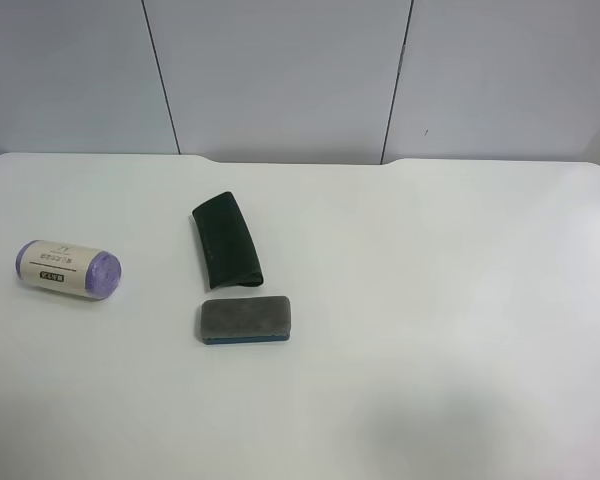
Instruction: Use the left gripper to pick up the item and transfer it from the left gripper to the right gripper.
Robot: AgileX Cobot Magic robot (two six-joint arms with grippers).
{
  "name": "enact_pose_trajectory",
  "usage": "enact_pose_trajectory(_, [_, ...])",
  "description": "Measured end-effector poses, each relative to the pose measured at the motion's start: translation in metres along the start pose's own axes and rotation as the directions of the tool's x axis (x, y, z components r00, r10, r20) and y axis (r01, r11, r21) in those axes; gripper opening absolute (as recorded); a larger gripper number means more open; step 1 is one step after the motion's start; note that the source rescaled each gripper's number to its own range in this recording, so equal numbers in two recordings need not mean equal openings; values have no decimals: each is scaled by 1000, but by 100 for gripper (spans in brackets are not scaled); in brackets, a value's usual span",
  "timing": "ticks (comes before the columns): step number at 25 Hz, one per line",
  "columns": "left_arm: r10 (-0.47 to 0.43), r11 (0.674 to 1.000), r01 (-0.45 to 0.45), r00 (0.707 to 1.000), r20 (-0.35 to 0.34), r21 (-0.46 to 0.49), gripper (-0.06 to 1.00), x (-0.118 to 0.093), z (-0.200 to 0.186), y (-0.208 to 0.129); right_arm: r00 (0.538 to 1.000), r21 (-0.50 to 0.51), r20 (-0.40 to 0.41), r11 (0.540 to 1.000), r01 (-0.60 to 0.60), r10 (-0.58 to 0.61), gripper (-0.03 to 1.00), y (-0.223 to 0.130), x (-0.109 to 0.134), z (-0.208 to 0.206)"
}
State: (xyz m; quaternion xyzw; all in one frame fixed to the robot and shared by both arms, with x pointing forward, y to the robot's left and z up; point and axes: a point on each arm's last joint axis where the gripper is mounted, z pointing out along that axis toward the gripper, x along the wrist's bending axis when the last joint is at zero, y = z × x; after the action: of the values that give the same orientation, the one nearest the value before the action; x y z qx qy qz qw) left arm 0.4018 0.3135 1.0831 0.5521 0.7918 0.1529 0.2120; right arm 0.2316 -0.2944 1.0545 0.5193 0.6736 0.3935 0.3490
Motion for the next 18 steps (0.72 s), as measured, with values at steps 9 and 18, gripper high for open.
enact_pose_trajectory(9, [-253,958,253,967,-16,132,100,-16,86,54,1000,0,0,1000,0,0,100,0,0,0])
enact_pose_trajectory(18, [-493,836,479,870,-17,269,100,-26,154,58,1000,0,0,1000,0,0,100,0,0,0])
